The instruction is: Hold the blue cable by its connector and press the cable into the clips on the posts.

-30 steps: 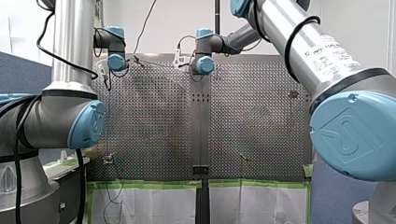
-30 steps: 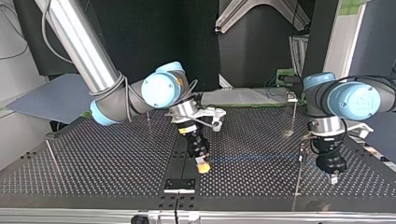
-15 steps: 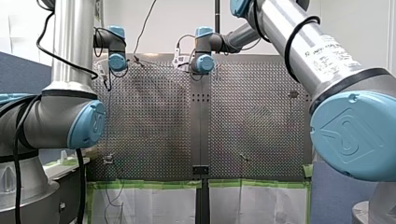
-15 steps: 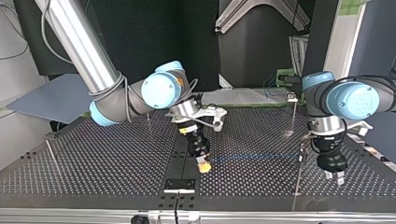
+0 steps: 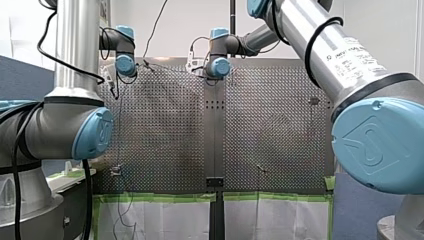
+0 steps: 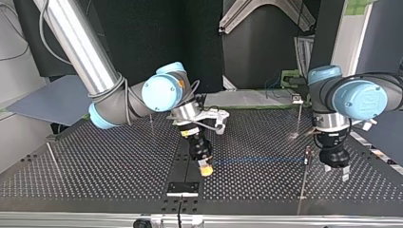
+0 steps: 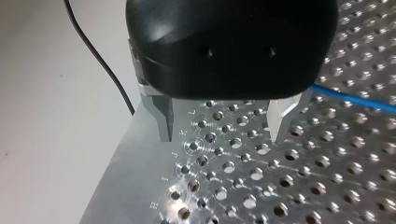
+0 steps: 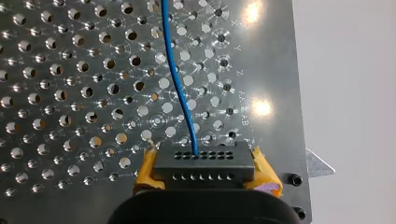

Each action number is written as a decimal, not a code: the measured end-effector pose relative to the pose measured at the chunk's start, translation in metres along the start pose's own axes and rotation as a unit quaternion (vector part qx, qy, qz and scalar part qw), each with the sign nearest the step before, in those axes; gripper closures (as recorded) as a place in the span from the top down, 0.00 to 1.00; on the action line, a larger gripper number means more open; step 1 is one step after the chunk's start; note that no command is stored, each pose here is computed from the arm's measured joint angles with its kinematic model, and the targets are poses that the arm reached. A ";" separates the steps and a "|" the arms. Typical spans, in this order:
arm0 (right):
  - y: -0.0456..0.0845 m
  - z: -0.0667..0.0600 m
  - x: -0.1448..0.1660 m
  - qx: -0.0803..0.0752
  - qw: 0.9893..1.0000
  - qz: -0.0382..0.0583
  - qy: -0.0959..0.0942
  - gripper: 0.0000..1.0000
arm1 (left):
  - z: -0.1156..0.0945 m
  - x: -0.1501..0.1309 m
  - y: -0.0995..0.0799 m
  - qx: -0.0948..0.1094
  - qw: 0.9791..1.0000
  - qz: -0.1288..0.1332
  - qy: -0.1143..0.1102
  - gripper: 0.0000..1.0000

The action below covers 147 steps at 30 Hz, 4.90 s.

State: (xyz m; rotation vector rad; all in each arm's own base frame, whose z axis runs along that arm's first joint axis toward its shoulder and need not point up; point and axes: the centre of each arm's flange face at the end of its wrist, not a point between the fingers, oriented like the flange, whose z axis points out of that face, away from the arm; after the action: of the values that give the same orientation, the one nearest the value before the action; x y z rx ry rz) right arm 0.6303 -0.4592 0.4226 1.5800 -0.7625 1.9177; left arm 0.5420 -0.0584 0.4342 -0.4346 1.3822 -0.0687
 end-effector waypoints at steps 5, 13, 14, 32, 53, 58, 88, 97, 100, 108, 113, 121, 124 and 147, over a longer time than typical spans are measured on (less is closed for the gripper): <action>0.000 0.000 0.001 0.000 1.000 0.000 0.000 0.00 | -0.023 -0.002 0.008 -0.014 1.000 -0.002 0.020 1.00; 0.003 -0.003 0.009 -0.002 1.000 -0.003 -0.001 0.00 | -0.066 0.001 0.009 0.004 0.997 -0.010 0.070 1.00; 0.003 -0.003 0.011 -0.002 1.000 -0.003 -0.001 0.00 | -0.071 0.002 0.008 0.008 0.997 -0.008 0.077 1.00; 0.008 -0.008 0.022 -0.006 1.000 -0.005 -0.004 0.00 | -0.154 0.007 0.006 0.055 0.989 0.030 0.137 1.00; 0.000 -0.011 0.017 -0.003 1.000 -0.002 -0.016 0.00 | -0.137 -0.024 -0.018 0.107 0.983 0.123 0.081 1.00; 0.000 -0.011 0.017 -0.004 1.000 -0.002 -0.016 0.00 | -0.136 -0.027 -0.022 0.114 0.980 0.147 0.074 1.00; 0.006 -0.009 0.011 -0.009 1.000 -0.002 -0.020 0.00 | -0.140 -0.038 -0.042 0.135 0.972 0.182 0.056 1.00; 0.006 -0.008 0.009 -0.009 1.000 -0.002 -0.021 0.00 | -0.142 -0.037 -0.044 0.135 0.972 0.182 0.058 1.00; 0.006 -0.008 0.007 -0.009 1.000 -0.002 -0.022 0.00 | -0.142 -0.036 -0.045 0.137 0.972 0.182 0.061 1.00; 0.009 -0.009 0.003 -0.012 1.000 -0.003 -0.027 0.00 | -0.148 -0.027 -0.056 0.154 0.968 0.185 0.070 1.00; 0.008 -0.009 0.002 -0.012 1.000 -0.004 -0.027 0.00 | -0.156 -0.024 -0.070 0.172 0.965 0.182 0.071 1.00; 0.007 -0.009 0.002 -0.011 1.000 -0.004 -0.027 0.00 | -0.161 -0.034 -0.103 0.184 0.967 0.174 0.044 1.00; 0.006 -0.010 0.001 -0.010 1.000 -0.004 -0.028 0.00 | -0.166 -0.034 -0.112 0.184 0.967 0.173 0.042 1.00; 0.010 -0.008 -0.001 -0.012 0.999 -0.005 -0.029 0.00 | -0.118 -0.004 -0.101 0.096 0.974 0.201 0.049 1.00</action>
State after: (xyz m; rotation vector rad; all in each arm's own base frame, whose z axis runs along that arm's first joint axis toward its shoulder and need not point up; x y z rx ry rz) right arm 0.6175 -0.4602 0.4198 1.6280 -0.7975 1.8560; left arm 0.4489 -0.1805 0.4575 0.0162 1.5217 0.1088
